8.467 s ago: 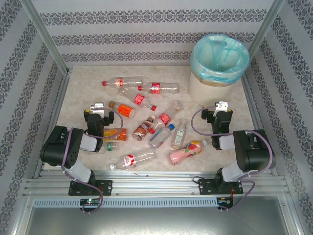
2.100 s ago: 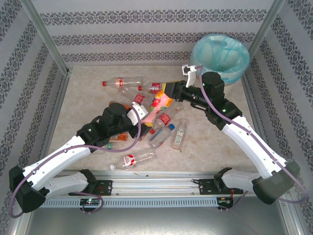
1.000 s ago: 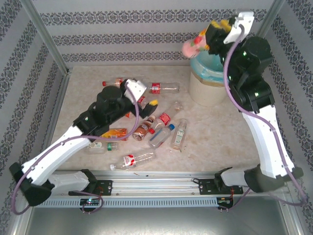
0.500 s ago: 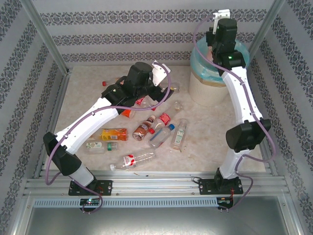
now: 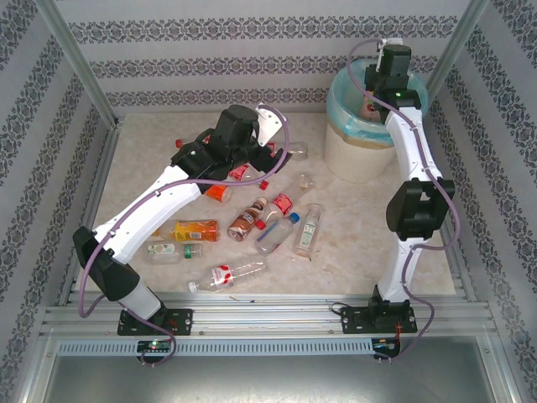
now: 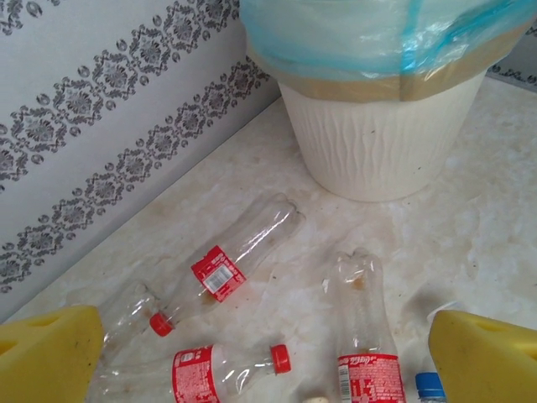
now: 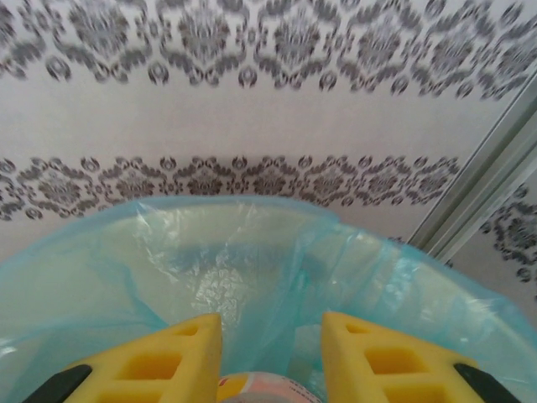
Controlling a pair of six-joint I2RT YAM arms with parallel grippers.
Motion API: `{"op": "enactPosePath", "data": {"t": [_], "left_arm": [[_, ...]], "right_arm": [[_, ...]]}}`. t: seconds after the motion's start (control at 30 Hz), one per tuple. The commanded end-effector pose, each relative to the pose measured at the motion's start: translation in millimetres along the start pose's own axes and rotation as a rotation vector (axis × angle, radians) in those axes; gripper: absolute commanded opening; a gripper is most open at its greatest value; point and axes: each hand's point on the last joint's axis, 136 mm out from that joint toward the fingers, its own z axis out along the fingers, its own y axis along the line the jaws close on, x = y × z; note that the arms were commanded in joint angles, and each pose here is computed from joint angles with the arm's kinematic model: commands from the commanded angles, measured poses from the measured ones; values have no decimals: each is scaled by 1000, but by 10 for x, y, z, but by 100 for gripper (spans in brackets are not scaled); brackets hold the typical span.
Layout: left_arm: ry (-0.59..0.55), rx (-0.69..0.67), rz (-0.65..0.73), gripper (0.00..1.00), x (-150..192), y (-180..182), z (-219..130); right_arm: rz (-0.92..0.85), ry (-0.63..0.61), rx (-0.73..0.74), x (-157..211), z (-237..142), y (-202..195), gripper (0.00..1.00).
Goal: Put the plastic bottles in the bin
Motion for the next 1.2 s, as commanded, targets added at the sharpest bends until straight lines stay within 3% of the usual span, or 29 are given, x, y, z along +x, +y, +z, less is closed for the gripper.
{"op": "enactPosePath", "data": {"t": [0.0, 0.27, 0.3, 0.37, 0.47, 0.6, 0.83, 1.03, 1.17], "left_arm": [[4, -68, 9, 100, 46, 197, -163], [6, -92, -5, 100, 120, 308, -239], [8, -94, -6, 100, 132, 316, -244], [15, -99, -6, 100, 155, 340, -246], [18, -104, -7, 100, 169, 368, -258], [7, -112, -12, 100, 162, 409, -293], [4, -117, -22, 100, 194, 450, -325], [30, -131, -26, 100, 291, 531, -333], [75, -148, -49, 100, 404, 640, -364]], "right_arm": [[33, -27, -43, -60, 129, 42, 0], [21, 17, -50, 93, 329, -11, 7], [18, 18, -52, 81, 333, -16, 12], [15, 12, -52, 24, 322, -30, 41], [20, -5, -54, -117, 230, -44, 67], [52, -58, -74, -385, 18, -60, 66], [63, -51, -108, -445, -130, -27, 50], [86, 2, -137, -346, -214, 14, 49], [119, -19, -195, -524, -479, 111, 50]]}}
